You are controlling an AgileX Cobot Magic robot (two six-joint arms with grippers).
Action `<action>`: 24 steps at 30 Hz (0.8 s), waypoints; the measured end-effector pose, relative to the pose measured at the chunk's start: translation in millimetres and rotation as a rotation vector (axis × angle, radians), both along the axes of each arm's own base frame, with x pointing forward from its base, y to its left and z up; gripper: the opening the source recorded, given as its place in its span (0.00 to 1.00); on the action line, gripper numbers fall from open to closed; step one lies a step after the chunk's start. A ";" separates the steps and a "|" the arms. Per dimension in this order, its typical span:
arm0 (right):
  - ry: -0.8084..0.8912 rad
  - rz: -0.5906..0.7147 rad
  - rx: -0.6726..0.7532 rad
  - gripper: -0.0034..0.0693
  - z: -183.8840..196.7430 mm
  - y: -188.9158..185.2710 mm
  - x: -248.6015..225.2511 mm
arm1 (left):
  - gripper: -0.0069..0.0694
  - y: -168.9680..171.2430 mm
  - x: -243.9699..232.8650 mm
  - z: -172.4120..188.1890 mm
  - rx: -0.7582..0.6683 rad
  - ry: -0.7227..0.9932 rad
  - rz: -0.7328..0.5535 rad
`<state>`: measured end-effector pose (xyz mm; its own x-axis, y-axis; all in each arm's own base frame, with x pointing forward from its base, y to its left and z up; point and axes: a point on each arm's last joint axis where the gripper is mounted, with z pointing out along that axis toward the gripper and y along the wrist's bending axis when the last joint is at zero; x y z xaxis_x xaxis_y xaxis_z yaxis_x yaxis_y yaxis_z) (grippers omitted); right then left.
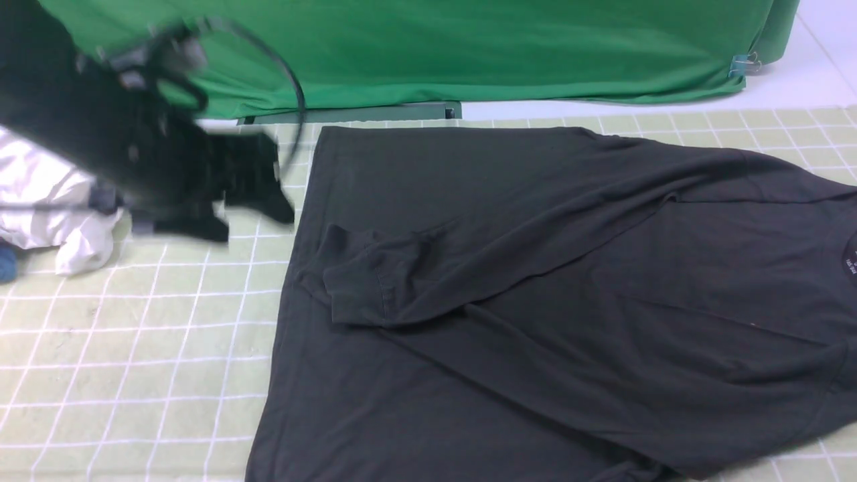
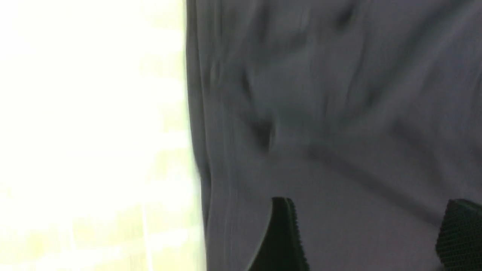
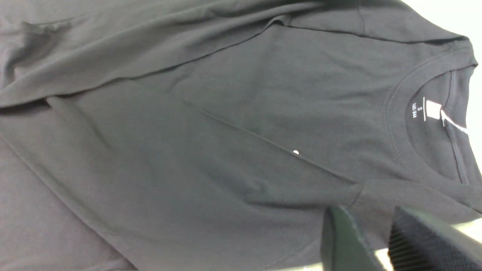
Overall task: Fold a long-sleeved shirt over a green coffee tablecloth.
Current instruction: 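Grasp the near edge of the shirt at its hem and shoulder corners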
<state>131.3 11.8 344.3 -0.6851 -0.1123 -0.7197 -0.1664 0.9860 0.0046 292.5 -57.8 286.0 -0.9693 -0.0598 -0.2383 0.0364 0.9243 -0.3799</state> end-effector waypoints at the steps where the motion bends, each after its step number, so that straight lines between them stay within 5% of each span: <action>1: 0.000 0.000 0.000 0.32 0.0 0.0 0.0 | 0.72 -4.4 -6.0 -9.9 0.005 0.041 -0.016; 12: 0.001 0.000 0.000 0.32 -0.1 0.0 0.0 | 0.62 -36.1 -79.0 -112.7 0.122 0.284 -0.049; 24: -0.004 -0.001 0.000 0.32 0.2 0.0 0.2 | 0.62 -28.0 -91.3 -131.9 0.159 0.262 0.093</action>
<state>131.6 11.7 344.5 -0.6825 -0.1119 -0.7223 -0.1659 0.9861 0.0041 201.2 -85.8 154.0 -0.9911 -0.1327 0.0051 -0.1307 0.9677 -0.2158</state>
